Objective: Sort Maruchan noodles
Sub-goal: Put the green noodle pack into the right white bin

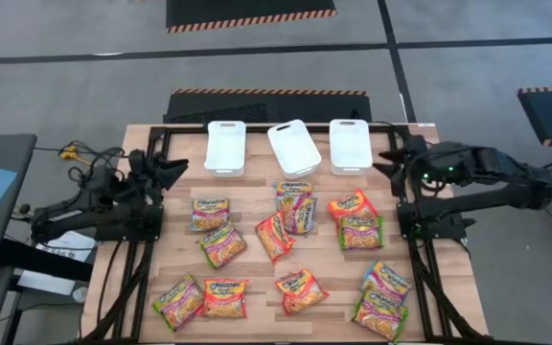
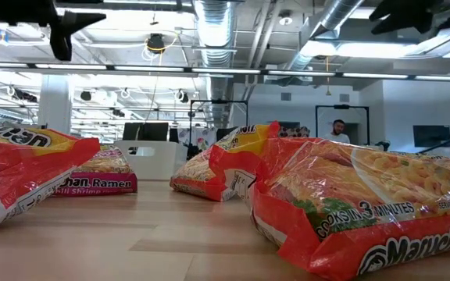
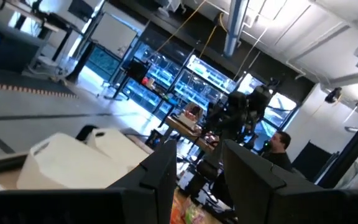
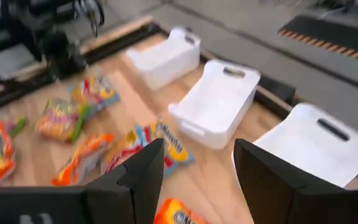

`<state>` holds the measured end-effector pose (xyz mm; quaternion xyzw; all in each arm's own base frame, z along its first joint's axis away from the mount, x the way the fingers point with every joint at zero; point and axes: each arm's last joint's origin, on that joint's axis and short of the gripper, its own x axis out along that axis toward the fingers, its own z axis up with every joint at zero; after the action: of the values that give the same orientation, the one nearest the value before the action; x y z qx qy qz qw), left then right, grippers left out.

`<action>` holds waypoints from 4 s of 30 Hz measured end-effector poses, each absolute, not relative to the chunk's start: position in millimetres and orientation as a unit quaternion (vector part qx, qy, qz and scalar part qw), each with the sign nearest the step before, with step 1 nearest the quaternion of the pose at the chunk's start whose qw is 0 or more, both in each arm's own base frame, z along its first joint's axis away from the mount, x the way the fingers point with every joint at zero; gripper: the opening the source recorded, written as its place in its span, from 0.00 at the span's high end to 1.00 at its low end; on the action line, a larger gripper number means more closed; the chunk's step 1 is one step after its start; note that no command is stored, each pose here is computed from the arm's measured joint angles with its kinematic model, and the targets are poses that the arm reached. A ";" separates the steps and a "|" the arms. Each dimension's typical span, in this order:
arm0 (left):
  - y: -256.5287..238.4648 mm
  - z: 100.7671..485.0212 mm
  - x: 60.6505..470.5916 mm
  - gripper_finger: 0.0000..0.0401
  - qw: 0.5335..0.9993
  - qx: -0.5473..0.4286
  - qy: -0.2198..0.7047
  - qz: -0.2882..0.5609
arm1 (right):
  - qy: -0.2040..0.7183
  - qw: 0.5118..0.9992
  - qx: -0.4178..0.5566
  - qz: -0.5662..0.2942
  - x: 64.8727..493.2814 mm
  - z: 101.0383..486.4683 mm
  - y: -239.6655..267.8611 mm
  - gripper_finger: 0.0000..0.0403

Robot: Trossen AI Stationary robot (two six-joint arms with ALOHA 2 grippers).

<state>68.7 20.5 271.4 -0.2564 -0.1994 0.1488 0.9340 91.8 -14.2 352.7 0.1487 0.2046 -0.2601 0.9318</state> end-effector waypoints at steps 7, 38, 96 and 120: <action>22.1 294.8 78.7 0.72 0.950 -0.218 -0.159 0.155 | 0.291 0.919 0.147 -0.220 108.1 339.8 -11.7 0.45; 26.0 294.3 112.3 0.72 0.967 -0.218 -0.056 0.121 | 0.655 0.720 0.198 -0.117 205.1 246.2 -22.0 0.45; 25.7 290.3 112.5 0.72 0.966 -0.227 -0.036 0.119 | 0.770 0.609 0.184 -0.047 254.8 186.5 -19.7 0.99; 25.9 290.6 112.5 0.72 0.967 -0.218 -0.037 0.123 | 0.736 0.647 0.120 -0.160 273.3 290.6 1.8 0.99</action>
<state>112.5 25.9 290.6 -0.2181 -0.0369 0.1230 0.9674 273.3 1.8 290.6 0.1204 0.7355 -0.1599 0.6473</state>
